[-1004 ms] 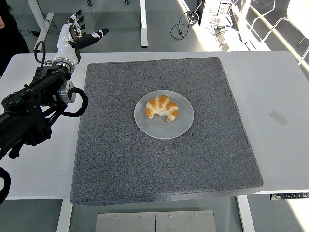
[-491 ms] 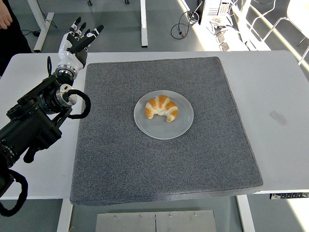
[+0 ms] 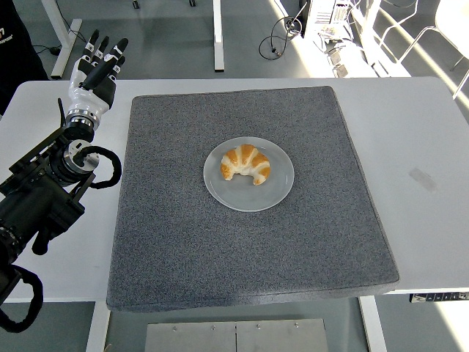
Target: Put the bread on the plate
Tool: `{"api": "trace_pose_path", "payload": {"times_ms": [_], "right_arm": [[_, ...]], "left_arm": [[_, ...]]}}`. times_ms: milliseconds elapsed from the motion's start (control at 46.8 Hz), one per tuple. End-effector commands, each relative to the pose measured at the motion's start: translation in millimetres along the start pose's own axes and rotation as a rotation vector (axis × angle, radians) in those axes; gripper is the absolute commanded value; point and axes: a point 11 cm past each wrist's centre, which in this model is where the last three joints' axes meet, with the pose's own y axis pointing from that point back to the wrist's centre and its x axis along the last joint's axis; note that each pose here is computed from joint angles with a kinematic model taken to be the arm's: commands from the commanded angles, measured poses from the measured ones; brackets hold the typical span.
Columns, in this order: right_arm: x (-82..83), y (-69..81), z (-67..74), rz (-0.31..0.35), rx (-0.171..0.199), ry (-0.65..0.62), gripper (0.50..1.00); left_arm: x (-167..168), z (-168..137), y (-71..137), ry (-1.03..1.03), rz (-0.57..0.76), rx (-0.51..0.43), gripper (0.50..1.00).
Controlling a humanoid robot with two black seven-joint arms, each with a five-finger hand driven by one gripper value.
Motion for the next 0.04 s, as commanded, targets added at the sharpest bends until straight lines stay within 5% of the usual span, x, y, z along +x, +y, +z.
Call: {"api": "trace_pose_path", "payload": {"times_ms": [0,21], "right_arm": [[0.6,0.0,0.1,0.003,0.000,0.001,1.000],[0.7,0.0,-0.1,0.003,0.001,0.001,1.000]], "left_arm": [[0.7,0.7,-0.1,-0.001,0.001,0.000,0.964],[0.7,0.7,-0.1,-0.001,0.001,0.000,0.963]]}}
